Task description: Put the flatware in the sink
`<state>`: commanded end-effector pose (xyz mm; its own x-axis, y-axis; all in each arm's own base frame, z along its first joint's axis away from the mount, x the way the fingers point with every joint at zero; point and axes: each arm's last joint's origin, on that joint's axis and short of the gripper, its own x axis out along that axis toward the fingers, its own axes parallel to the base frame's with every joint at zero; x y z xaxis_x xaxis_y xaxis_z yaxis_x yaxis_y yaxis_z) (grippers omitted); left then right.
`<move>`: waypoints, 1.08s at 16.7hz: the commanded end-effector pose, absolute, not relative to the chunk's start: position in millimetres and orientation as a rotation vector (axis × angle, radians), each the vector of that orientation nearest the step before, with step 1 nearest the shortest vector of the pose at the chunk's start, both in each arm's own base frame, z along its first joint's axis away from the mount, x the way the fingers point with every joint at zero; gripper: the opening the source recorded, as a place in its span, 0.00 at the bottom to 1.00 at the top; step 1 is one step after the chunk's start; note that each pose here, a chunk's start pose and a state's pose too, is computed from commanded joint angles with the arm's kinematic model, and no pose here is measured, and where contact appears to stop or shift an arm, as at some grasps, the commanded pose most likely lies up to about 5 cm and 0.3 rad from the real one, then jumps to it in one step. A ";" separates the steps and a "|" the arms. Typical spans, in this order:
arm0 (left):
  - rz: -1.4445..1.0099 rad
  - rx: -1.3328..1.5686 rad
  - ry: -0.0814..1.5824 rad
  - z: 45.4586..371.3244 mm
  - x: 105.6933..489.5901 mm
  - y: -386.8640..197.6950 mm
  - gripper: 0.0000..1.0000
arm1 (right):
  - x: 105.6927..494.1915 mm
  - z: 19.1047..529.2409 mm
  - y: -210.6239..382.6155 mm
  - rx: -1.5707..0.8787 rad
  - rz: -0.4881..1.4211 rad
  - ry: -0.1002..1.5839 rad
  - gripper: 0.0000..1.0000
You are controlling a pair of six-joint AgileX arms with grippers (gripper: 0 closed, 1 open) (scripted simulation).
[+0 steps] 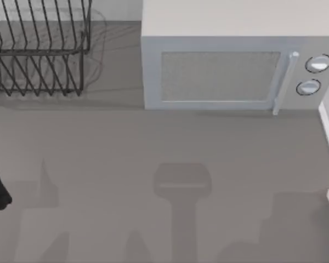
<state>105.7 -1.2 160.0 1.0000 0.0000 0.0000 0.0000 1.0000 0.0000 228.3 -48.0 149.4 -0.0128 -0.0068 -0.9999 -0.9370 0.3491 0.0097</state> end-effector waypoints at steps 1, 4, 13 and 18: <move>0.000 0.000 0.000 160.0 105.7 -1.2 1.00 | 227.4 160.1 -47.9 -0.935 0.956 1.383 0.00; 0.000 0.000 0.000 160.0 105.7 -1.2 1.00 | 224.6 193.8 -47.4 -0.930 0.957 1.387 0.00; 0.000 0.000 0.000 160.0 105.7 -1.2 1.00 | 224.9 213.8 -46.5 -0.942 0.943 1.372 0.00; 0.000 0.000 0.000 160.0 105.7 -1.2 1.00 | 267.6 223.2 -54.6 -0.920 1.000 1.412 0.00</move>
<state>105.7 -1.2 160.0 1.0000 0.0000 0.0000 0.0000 1.0000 0.0000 267.6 -54.6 223.2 -0.0754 0.0054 -0.9971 -0.9388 0.3366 0.0728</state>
